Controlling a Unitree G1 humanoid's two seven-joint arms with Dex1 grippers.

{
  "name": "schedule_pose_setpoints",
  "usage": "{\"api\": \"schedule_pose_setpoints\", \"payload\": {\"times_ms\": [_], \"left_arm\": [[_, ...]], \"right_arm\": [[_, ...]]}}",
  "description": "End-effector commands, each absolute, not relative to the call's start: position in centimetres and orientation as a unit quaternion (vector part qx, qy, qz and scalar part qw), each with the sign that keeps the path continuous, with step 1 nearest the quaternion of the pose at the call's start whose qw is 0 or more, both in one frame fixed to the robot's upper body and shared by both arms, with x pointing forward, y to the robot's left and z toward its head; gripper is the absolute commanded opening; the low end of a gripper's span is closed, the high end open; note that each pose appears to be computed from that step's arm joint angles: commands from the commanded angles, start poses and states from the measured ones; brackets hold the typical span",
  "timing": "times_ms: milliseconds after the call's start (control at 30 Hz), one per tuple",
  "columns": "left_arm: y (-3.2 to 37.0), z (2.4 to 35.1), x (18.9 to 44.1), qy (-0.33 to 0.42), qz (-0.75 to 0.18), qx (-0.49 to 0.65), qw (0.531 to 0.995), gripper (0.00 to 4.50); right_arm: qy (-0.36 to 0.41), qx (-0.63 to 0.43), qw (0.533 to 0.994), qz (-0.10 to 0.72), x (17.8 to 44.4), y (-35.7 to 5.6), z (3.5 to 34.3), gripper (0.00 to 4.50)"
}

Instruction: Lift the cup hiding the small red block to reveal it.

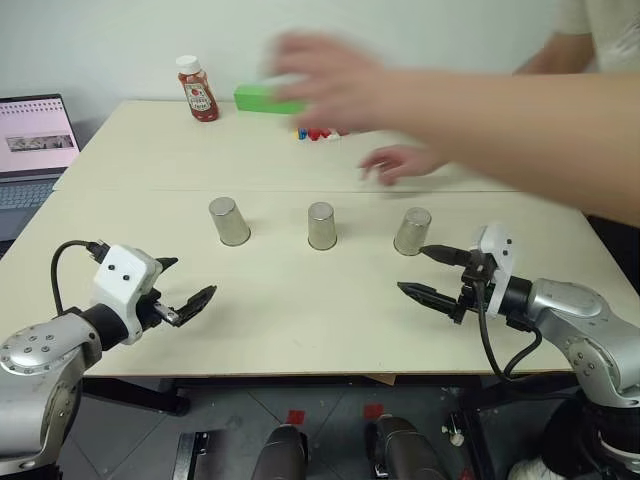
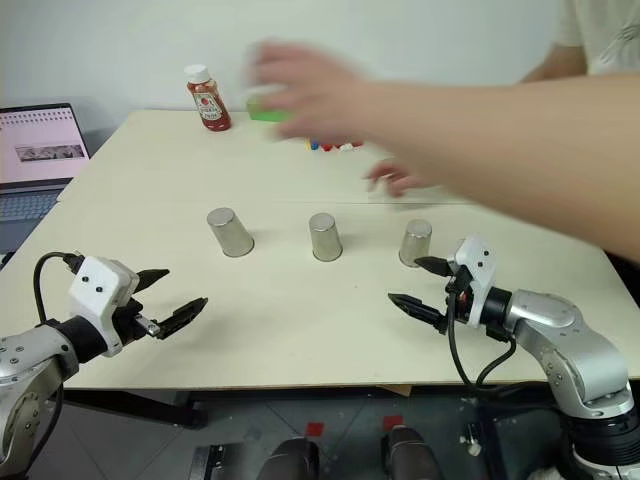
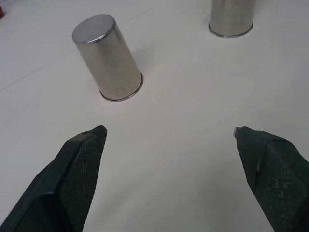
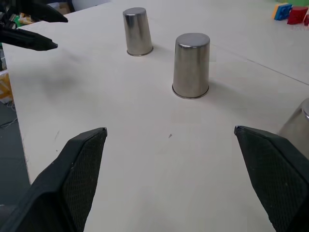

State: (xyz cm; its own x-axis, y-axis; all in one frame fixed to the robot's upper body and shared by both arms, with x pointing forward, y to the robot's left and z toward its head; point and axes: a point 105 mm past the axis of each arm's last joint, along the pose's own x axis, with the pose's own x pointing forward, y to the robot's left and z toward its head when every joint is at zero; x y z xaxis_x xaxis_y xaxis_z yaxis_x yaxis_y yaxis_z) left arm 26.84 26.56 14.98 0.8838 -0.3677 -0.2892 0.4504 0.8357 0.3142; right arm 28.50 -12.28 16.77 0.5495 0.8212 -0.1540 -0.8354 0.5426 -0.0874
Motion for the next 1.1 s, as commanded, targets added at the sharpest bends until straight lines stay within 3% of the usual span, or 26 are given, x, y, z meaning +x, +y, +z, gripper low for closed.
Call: {"api": "schedule_pose_setpoints", "payload": {"times_ms": [33,600,800,1100], "left_arm": [[25.6,16.6,27.1,0.082,-0.230,0.206,0.948,4.49],[22.3,17.3,26.4,0.102,-0.362,0.145,0.915,4.49],[22.2,17.2,26.3,0.110,-0.370,0.152,0.910,4.49],[22.1,16.8,26.0,0.114,-0.372,0.156,0.908,4.49]], "right_arm": [[0.021,-0.071,0.866,0.495,28.3,-10.6,18.0,4.50],[0.009,-0.072,0.890,0.450,35.3,-3.1,18.8,4.50],[0.037,-0.051,0.913,0.402,38.7,-1.8,18.5,4.50],[0.057,-0.047,0.918,0.389,41.2,-0.5,17.9,4.50]]}}
